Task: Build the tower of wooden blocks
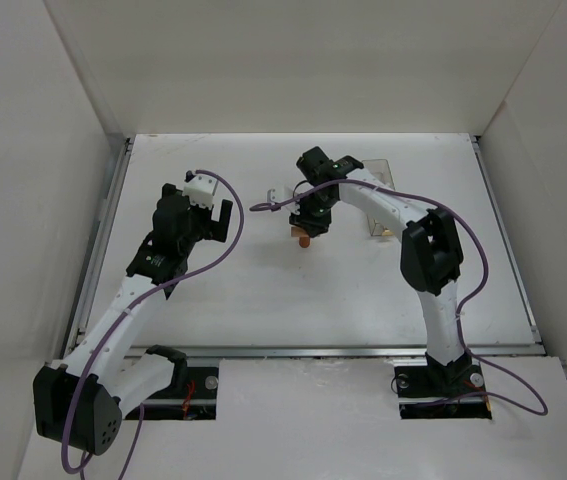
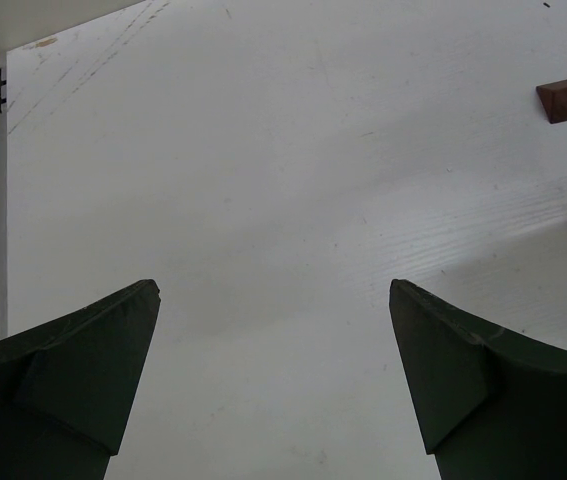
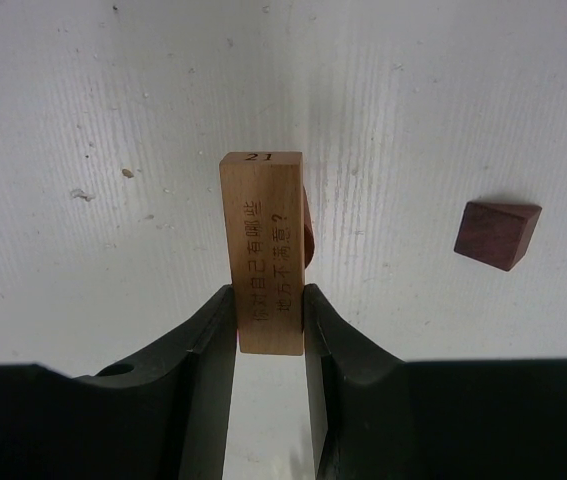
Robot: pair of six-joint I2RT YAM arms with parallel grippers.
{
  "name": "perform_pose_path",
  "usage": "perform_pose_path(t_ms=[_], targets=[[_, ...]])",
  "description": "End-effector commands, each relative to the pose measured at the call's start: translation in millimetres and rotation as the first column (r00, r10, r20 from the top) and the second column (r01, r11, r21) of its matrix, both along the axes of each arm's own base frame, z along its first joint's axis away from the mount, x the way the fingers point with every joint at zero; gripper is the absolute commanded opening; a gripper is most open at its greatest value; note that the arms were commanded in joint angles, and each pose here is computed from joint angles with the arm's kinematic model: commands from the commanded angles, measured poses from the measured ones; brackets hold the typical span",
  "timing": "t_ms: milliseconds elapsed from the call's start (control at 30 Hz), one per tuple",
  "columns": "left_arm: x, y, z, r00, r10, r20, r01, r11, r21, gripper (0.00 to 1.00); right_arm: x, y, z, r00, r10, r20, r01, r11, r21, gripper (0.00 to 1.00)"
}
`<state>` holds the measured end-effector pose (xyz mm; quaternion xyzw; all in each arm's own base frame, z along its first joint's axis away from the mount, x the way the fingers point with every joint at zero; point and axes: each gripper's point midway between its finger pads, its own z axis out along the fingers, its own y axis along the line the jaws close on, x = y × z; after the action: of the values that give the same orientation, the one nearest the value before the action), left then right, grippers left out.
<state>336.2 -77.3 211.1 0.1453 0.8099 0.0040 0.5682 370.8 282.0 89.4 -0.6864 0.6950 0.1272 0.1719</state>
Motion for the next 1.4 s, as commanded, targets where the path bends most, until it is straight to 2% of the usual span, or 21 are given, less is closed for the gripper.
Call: perform_pose_path(t_ms=[0,133,233,267,400,467,633,800,867,900,933,1100,1200,1333,1367], targets=[[3.8,1.0,8.8,0.999,0.008,0.039,-0.008,1.000,-0.007,0.99,4.5,6.6,1.4,0.999,0.025,0.029,-0.025,1.000,0.016,0.00],[3.8,1.0,8.8,0.999,0.008,0.039,-0.008,1.000,-0.007,0.99,4.5,6.6,1.4,0.999,0.025,0.029,-0.025,1.000,0.016,0.00],[3.8,1.0,8.8,0.999,0.008,0.039,-0.008,1.000,-0.007,1.00,6.4,7.9,2.0,0.999,0.025,0.037,-0.026,0.999,0.021,0.14],[3.8,1.0,8.8,0.999,0.008,0.039,-0.008,1.000,-0.007,1.00,6.4,7.9,2.0,0.999,0.025,0.037,-0.026,0.999,0.021,0.26],[3.8,1.0,8.8,0.999,0.008,0.039,-0.008,1.000,-0.007,1.00,6.4,7.9,2.0,0.999,0.025,0.037,-0.026,0.999,0.021,0.40],[3.8,1.0,13.8,0.998,0.008,0.057,-0.007,1.000,-0.013,1.00,5.0,9.2,2.2,0.999,0.019,0.028,-0.020,0.999,0.029,0.43],[2.9,1.3,9.5,0.999,0.008,0.048,-0.007,1.000,-0.010,1.00,5.0,9.2,2.2,0.999,0.019,0.028,-0.020,0.999,0.029,0.44],[2.9,1.3,9.5,0.999,0.008,0.048,-0.007,1.000,-0.010,1.00,5.0,9.2,2.2,0.999,0.019,0.028,-0.020,0.999,0.029,0.55],[2.9,1.3,9.5,0.999,0.008,0.048,-0.007,1.000,-0.010,1.00,5.0,9.2,2.2,0.999,0.019,0.028,-0.020,0.999,0.029,0.77],[2.9,1.3,9.5,0.999,0.008,0.048,-0.007,1.000,-0.010,1.00,5.2,9.3,7.0,0.999,0.019,0.037,-0.020,0.999,0.035,0.95],[2.9,1.3,9.5,0.999,0.008,0.048,-0.007,1.000,-0.010,1.00,4.1,10.9,11.4,0.999,0.022,0.039,-0.024,0.999,0.048,1.00],[3.1,2.9,9.6,0.999,0.017,0.049,-0.016,1.000,-0.007,1.00,1.7,16.8,39.7,0.997,0.024,0.070,-0.031,0.993,0.110,1.00],[3.1,2.9,9.6,0.999,0.017,0.049,-0.016,1.000,-0.007,1.00,0.2,18.3,73.1,0.993,0.005,0.122,-0.025,0.986,0.165,1.00],[2.8,8.0,7.3,0.999,0.034,0.040,-0.034,0.999,-0.001,1.00,8.9,9.0,129.2,0.973,-0.100,0.207,0.034,0.953,0.301,1.00],[2.8,8.0,7.3,0.999,0.034,0.040,-0.034,0.999,-0.001,1.00,9.5,4.1,157.9,0.958,-0.138,0.250,0.039,0.930,0.365,1.00]])
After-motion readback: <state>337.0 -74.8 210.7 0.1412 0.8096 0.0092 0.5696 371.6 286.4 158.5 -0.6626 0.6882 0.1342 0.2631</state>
